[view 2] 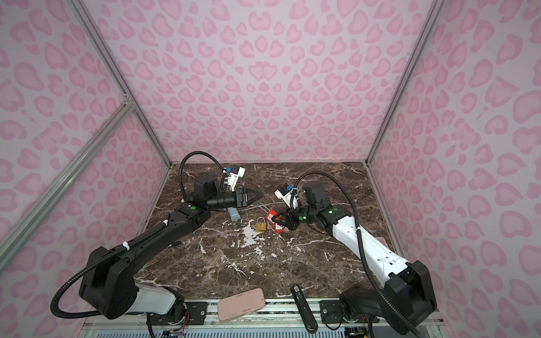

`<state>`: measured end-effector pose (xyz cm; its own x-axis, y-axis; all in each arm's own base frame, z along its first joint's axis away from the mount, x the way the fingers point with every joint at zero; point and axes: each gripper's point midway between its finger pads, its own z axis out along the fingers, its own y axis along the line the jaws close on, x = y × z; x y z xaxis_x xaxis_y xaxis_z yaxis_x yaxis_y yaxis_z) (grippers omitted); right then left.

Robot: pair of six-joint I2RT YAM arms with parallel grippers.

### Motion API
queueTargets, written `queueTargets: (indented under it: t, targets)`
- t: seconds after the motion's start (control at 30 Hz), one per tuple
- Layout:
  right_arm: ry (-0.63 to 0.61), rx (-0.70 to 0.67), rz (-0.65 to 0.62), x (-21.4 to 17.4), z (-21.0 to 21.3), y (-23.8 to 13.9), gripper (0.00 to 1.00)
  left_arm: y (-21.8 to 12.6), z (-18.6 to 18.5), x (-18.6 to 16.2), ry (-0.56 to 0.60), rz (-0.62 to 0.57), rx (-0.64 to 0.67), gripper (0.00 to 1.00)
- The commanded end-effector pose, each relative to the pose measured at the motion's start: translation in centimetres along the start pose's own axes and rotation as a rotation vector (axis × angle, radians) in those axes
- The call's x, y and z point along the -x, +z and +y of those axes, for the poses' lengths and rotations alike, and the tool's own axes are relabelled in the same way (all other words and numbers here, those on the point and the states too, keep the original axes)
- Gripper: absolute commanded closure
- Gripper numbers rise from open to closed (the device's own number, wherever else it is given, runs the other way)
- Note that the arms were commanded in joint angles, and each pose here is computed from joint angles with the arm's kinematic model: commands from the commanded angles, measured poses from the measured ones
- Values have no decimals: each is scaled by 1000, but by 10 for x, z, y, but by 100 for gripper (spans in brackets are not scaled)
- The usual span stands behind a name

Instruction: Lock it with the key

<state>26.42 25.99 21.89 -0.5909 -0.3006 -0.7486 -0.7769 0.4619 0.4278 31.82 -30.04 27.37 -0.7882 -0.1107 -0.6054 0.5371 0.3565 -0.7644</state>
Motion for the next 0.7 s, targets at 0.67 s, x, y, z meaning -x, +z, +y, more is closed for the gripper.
queueTargets:
  t: [0.67]
  targets:
    - [-44, 25, -80, 25, 1, -1, 99, -6, 0, 1, 1, -44, 3, 79]
